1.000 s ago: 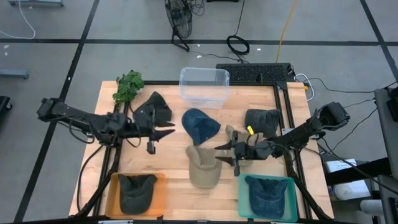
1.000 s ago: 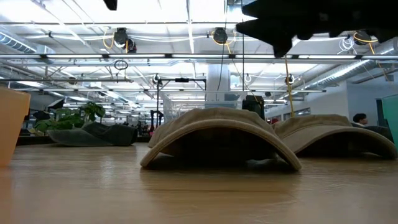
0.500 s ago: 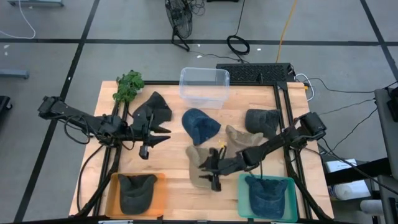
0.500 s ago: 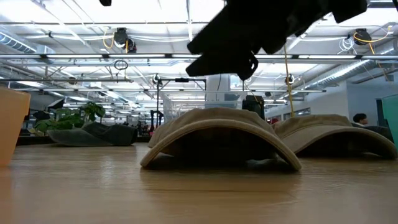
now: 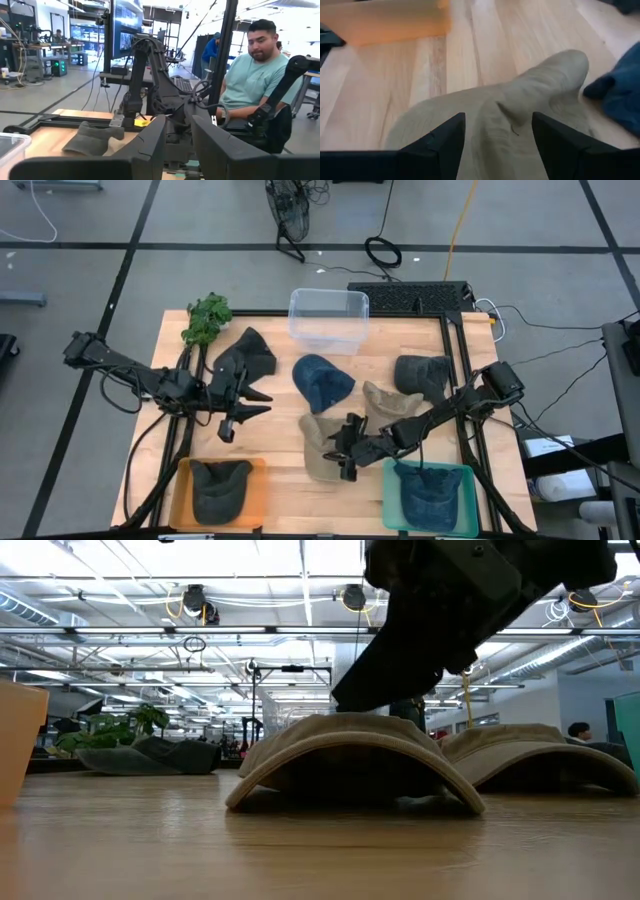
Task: Pick & Place hat
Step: Put the left brown cap into the transparent bin
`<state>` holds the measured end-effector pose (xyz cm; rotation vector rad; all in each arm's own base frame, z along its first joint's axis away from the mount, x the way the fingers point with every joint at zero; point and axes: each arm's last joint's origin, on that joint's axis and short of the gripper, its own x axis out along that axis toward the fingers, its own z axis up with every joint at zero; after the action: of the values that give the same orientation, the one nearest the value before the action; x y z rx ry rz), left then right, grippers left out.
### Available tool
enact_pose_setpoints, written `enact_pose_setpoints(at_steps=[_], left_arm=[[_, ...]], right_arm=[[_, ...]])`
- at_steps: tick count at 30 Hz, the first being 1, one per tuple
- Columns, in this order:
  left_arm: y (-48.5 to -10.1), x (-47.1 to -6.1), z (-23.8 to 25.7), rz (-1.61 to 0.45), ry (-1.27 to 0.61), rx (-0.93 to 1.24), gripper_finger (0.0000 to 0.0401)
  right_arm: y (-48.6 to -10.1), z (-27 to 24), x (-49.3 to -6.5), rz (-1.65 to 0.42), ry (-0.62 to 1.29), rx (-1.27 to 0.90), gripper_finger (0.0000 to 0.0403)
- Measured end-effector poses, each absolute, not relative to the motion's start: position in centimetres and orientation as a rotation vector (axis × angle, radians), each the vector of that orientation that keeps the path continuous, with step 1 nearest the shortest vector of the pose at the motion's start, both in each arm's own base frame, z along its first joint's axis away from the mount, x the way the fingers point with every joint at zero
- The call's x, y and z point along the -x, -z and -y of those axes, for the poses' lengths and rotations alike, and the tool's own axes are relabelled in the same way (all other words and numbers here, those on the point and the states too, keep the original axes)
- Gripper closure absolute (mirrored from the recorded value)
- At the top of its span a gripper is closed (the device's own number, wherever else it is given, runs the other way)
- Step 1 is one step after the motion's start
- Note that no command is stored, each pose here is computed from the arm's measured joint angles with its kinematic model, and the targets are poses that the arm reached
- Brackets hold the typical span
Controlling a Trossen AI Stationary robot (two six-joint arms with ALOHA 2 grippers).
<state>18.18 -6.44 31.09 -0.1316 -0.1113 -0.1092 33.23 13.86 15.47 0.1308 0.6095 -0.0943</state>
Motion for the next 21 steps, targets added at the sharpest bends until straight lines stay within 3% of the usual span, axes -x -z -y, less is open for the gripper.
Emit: enact_pose_setpoints(at_steps=[11, 15, 21], left_arm=[[-31.1, -18.2, 6.4, 0.112, 0.065, 0.114, 0.0299], [-31.1, -18.2, 6.4, 0.112, 0.065, 0.102, 0.0299], [-31.1, -18.2, 6.4, 0.112, 0.065, 0.100, 0.0299]], right_arm=[[-13.9, -13.2, -32.1, -0.654, 0.130, -0.180, 0.0207], [-13.7, -13.0, -32.1, -0.656, 0.133, -0.173, 0.0246], [-14.1, -13.2, -32.3, -0.616, 0.088, -0.102, 0.0338]])
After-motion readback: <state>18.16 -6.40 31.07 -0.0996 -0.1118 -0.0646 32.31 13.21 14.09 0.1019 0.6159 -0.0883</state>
